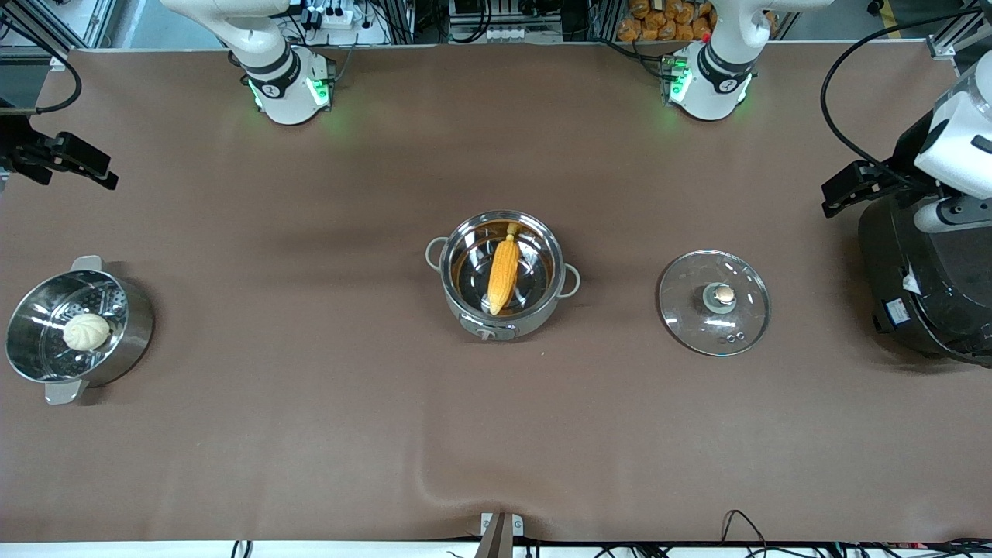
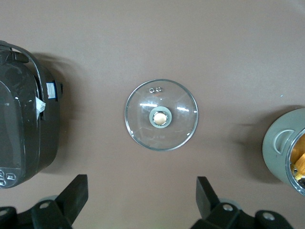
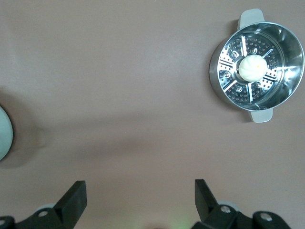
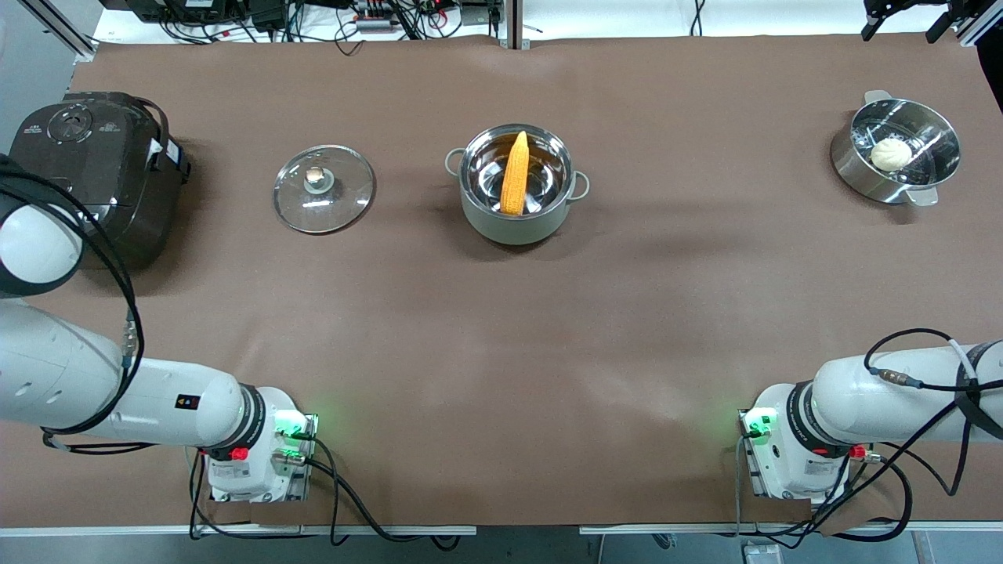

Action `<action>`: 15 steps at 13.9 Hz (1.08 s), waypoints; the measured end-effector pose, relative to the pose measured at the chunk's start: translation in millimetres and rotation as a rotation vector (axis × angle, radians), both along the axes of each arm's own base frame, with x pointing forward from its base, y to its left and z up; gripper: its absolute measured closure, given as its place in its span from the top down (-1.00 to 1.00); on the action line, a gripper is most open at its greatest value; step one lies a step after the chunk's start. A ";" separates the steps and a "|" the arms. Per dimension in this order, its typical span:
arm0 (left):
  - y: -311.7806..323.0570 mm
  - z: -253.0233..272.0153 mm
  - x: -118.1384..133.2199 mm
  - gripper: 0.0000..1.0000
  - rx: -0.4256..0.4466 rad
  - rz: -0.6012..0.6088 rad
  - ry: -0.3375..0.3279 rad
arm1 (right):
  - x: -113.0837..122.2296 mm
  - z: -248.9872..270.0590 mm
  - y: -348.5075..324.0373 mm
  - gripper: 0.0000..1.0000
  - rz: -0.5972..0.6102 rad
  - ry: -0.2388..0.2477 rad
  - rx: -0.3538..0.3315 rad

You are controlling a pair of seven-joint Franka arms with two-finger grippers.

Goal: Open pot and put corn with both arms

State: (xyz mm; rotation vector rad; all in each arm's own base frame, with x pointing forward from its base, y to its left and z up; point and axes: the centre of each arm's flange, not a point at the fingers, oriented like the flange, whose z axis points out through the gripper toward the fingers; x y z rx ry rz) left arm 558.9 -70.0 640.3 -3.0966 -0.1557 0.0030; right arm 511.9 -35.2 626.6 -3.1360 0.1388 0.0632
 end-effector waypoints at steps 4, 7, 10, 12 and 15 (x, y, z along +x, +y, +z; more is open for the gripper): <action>9.4 -2.5 0.8 1.00 -0.001 -0.030 0.009 | 0.7 -1.8 -1.4 1.00 0.028 0.003 0.001; 20.3 -4.7 1.8 1.00 -0.003 -0.042 0.015 | 1.6 -5.1 -1.6 1.00 0.031 0.012 0.002; 19.3 -4.6 1.7 1.00 -0.004 -0.045 0.015 | 3.7 -9.3 -1.7 1.00 0.031 0.020 0.003; 15.3 -4.6 1.3 1.00 -0.004 -0.053 0.015 | 4.0 -10.1 -1.7 1.00 0.031 0.022 0.003; 13.4 -4.5 1.1 1.00 -0.004 -0.056 0.015 | 3.9 -10.2 -1.8 1.00 0.032 0.024 0.003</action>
